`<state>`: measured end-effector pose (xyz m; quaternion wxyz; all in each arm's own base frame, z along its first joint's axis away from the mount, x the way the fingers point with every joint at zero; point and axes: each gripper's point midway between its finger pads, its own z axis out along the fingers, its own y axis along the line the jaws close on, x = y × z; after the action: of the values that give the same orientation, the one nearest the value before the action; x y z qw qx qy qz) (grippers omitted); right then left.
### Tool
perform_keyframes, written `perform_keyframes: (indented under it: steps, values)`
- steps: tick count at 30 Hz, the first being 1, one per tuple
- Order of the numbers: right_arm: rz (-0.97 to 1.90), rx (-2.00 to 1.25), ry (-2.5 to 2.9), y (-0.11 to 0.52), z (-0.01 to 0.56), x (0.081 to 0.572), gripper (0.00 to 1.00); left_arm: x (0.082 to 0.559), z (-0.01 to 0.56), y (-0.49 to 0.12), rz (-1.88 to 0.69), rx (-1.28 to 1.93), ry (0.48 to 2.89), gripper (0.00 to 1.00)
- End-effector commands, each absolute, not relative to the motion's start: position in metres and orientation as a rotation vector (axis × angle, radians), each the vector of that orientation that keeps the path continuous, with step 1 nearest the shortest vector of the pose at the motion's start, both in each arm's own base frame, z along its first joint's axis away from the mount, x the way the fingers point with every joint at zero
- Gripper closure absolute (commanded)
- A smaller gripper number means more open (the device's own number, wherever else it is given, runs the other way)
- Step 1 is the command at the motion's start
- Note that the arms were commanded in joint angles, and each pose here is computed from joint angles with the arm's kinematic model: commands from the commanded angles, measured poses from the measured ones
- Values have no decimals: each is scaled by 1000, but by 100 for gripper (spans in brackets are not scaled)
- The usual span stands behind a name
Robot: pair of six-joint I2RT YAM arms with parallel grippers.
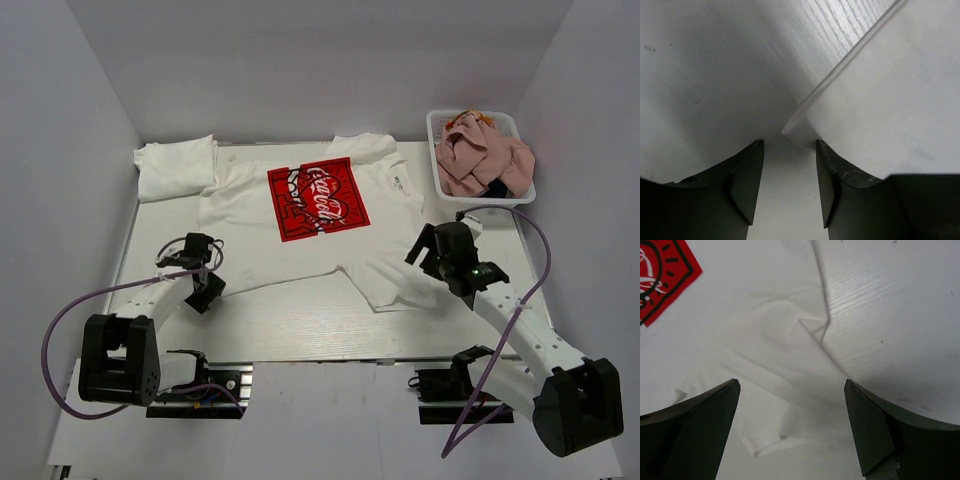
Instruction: Fold and stack the t-shirts
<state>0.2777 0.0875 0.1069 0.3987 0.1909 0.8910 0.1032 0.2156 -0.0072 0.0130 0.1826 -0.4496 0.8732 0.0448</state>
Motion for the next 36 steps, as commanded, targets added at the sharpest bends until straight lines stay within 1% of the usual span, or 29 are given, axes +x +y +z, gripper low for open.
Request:
perform_keyframes:
  steps: [1, 5, 11, 13, 14, 15, 16, 17, 18, 20, 22, 26, 27, 29, 30, 36]
  values:
    - [157, 531, 2328, 70, 102, 255, 10, 215, 9, -8, 93, -1298, 2432, 44]
    - [142, 409, 2380, 69, 100, 243, 10, 212, 9, -2, 136, -1295, 2411, 44]
    - [247, 200, 2416, 88, 104, 237, 10, 225, 16, 1, 108, -1295, 2356, 43]
    - [229, 179, 2455, 87, 99, 233, 10, 231, 15, 2, 109, -1292, 2338, 43]
    - [219, 161, 2451, 87, 103, 235, 10, 233, 14, 0, 89, -1291, 2342, 45]
    - [214, 151, 2461, 87, 103, 235, 10, 236, 12, -2, 80, -1270, 2358, 50]
    - [204, 127, 2491, 88, 97, 234, 10, 239, 13, -2, 71, -1267, 2348, 75]
    - [241, 74, 2506, 95, 95, 232, 10, 237, 10, -4, 66, -1270, 2365, 91]
    - [245, 50, 2528, 98, 91, 230, 10, 236, 8, -4, 73, -1272, 2372, 100]
    - [259, -10, 2574, 105, 80, 225, 10, 232, 5, -4, 81, -1274, 2381, 100]
    - [225, 10, 2611, 104, 66, 224, 10, 228, 4, -1, 102, -1275, 2382, 100]
    - [112, 201, 2680, 91, 44, 220, 10, 227, 11, -1, 73, -1256, 2352, 100]
    - [41, 242, 2674, 81, 40, 218, 10, 224, 10, -1, 74, -1256, 2354, 100]
    - [7, 337, 2652, 74, 39, 216, 10, 225, 12, 0, 65, -1224, 2349, 100]
    - [-83, 371, 2629, 60, 39, 216, 10, 226, 14, -1, 57, -1222, 2341, 100]
    - [-96, 449, 2626, 52, 37, 209, 10, 226, 14, 0, 64, -1197, 2354, 100]
